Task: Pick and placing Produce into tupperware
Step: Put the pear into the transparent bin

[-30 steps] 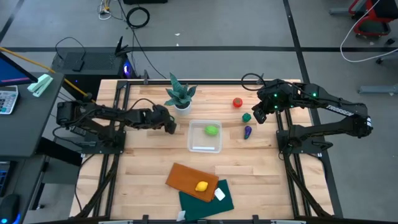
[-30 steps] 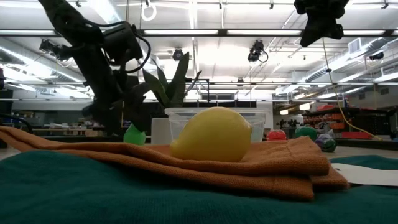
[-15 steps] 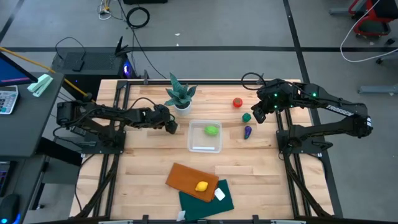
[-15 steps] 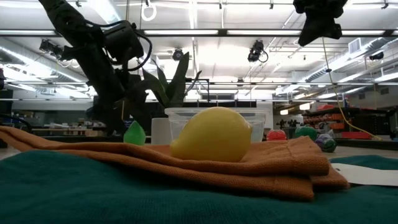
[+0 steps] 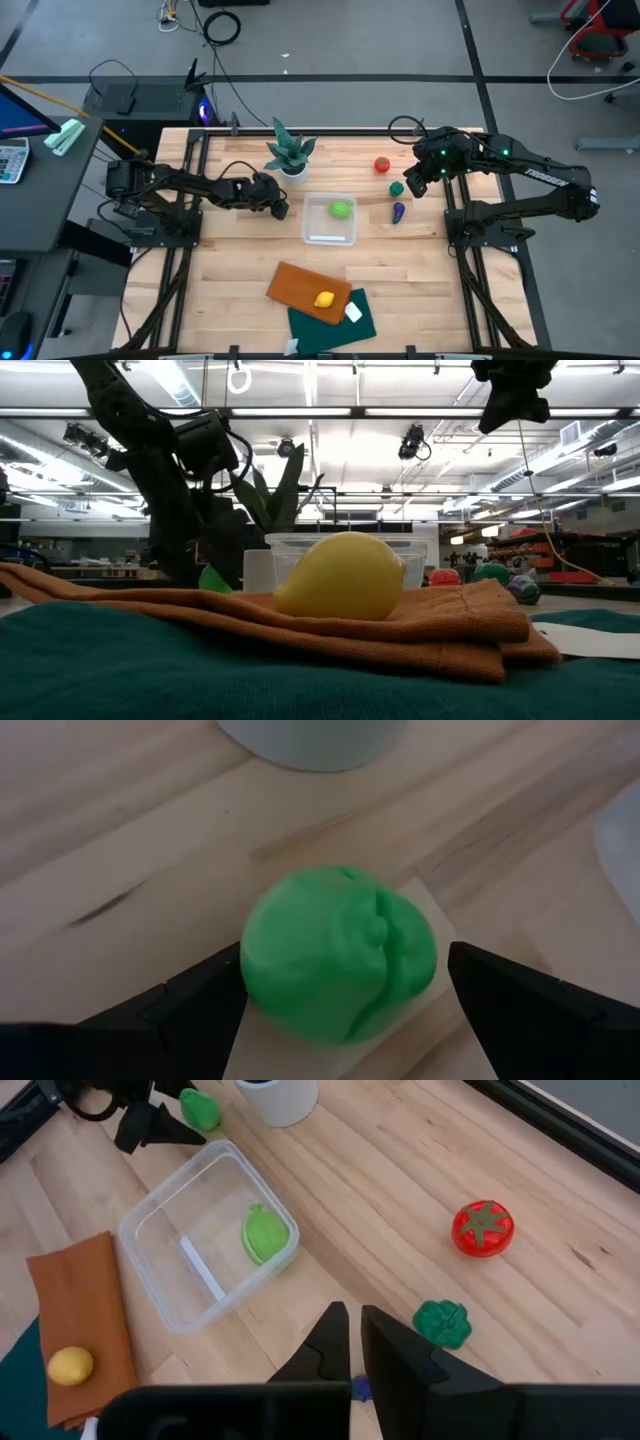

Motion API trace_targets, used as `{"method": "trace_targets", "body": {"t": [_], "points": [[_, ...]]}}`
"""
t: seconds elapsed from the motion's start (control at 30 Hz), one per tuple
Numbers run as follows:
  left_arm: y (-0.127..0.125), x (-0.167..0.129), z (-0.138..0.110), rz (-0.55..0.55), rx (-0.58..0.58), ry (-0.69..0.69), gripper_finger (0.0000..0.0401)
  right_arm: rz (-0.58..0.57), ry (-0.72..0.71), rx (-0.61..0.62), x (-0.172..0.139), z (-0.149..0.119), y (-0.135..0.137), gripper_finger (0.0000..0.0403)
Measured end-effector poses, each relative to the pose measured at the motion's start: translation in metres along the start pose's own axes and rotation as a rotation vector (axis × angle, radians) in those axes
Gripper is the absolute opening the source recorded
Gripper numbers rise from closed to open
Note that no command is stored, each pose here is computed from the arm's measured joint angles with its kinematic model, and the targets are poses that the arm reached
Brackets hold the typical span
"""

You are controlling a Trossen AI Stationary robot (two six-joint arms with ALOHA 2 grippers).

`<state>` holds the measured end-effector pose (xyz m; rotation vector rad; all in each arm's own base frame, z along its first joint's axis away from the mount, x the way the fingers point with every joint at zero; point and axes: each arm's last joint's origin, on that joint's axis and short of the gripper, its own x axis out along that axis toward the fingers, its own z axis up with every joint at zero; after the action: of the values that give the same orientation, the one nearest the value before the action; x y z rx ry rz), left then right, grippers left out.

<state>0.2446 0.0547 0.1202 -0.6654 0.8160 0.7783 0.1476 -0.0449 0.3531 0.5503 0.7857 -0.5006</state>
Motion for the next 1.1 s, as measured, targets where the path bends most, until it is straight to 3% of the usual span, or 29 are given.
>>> {"method": "trace_targets", "body": {"t": [0.2, 0.73, 1.1], "points": [[-0.0002, 0.0002, 0.0007, -0.006, 0.001, -0.002, 0.0343, 0.000, -0.001, 0.001, 0.0000, 0.0000, 0.0000, 0.0000], [0.0000, 0.0007, 0.0006, -0.008, 0.000, -0.003, 0.0256, -0.001, 0.000, -0.001, 0.0000, 0.0000, 0.0000, 0.0000], [-0.0055, -0.0082, 0.0060, -0.103, -0.022, -0.019, 0.0260, -0.003, -0.002, -0.003, 0.0000, 0.0000, 0.0000, 0.0000]]}}
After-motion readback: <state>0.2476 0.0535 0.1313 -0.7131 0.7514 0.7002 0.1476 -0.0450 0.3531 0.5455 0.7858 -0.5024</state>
